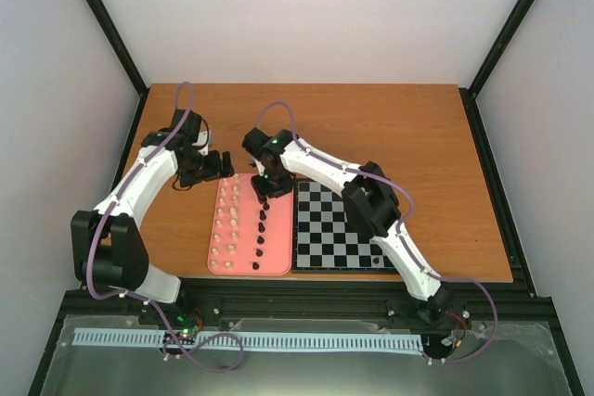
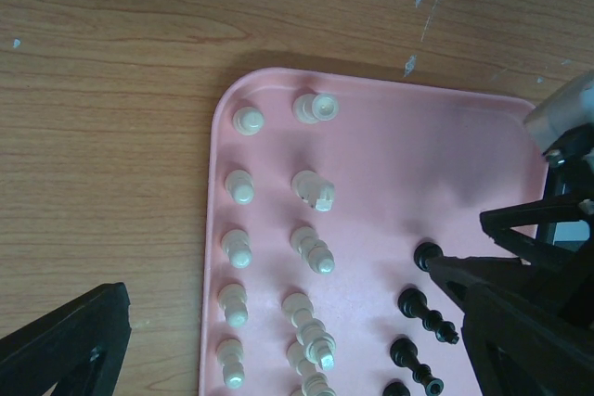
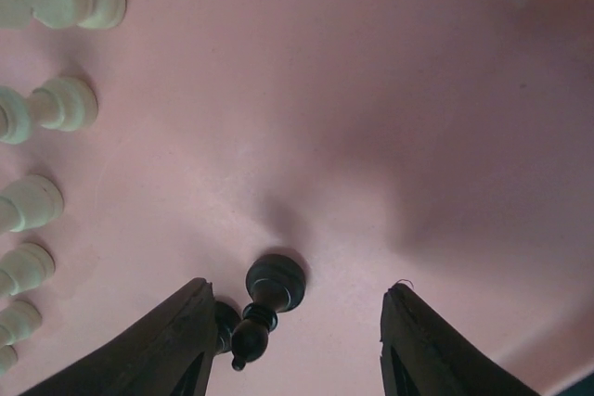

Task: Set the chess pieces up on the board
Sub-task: Pick up the chess piece from the storage box, then place the chess piece on the chessboard.

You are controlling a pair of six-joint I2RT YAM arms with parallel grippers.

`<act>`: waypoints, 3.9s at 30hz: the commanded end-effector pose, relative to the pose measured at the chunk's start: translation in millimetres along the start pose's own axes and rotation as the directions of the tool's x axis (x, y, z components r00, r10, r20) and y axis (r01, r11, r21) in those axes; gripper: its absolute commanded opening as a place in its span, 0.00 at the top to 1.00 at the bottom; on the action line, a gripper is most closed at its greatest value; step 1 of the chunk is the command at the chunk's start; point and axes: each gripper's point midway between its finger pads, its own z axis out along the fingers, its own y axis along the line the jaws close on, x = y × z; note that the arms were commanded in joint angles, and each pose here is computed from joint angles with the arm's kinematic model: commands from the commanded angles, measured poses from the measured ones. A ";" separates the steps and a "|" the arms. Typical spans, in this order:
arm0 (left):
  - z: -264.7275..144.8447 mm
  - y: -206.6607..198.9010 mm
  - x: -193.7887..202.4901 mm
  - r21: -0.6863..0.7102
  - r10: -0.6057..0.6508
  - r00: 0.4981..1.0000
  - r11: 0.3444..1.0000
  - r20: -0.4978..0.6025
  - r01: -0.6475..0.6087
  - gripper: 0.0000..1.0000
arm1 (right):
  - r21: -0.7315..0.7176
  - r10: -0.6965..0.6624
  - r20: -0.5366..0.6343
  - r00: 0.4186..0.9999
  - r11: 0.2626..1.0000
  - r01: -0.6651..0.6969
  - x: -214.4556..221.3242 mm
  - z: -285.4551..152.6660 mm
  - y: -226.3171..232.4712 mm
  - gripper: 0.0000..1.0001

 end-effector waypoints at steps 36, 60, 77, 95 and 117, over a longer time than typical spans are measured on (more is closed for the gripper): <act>-2.5 -2.5 -1.9 0.006 0.011 1.000 1.000 0.010 -0.011 0.00 | 0.119 -0.027 0.199 0.980 0.993 0.003 -21.9 -73.6 -6.8 0.97; 2.8 -5.6 -2.5 0.025 0.003 1.000 1.000 -0.002 -0.003 0.00 | 0.135 0.645 0.259 0.719 0.713 -0.688 172.7 -123.7 -230.1 0.97; 7.5 -4.2 -4.2 0.015 0.002 1.000 1.000 -0.014 -0.001 0.00 | 0.096 0.679 0.312 0.665 0.674 -0.733 172.5 -105.4 -258.3 0.97; 10.1 -3.2 -3.7 0.011 0.003 1.000 1.000 -0.020 -0.003 0.00 | 0.138 0.670 0.301 0.679 0.674 -0.726 167.2 -95.7 -275.7 0.96; 12.1 -2.1 -4.8 0.004 0.005 1.000 1.000 -0.025 -0.005 0.00 | 0.148 0.666 0.263 0.698 0.687 -0.711 164.5 -86.3 -277.7 0.94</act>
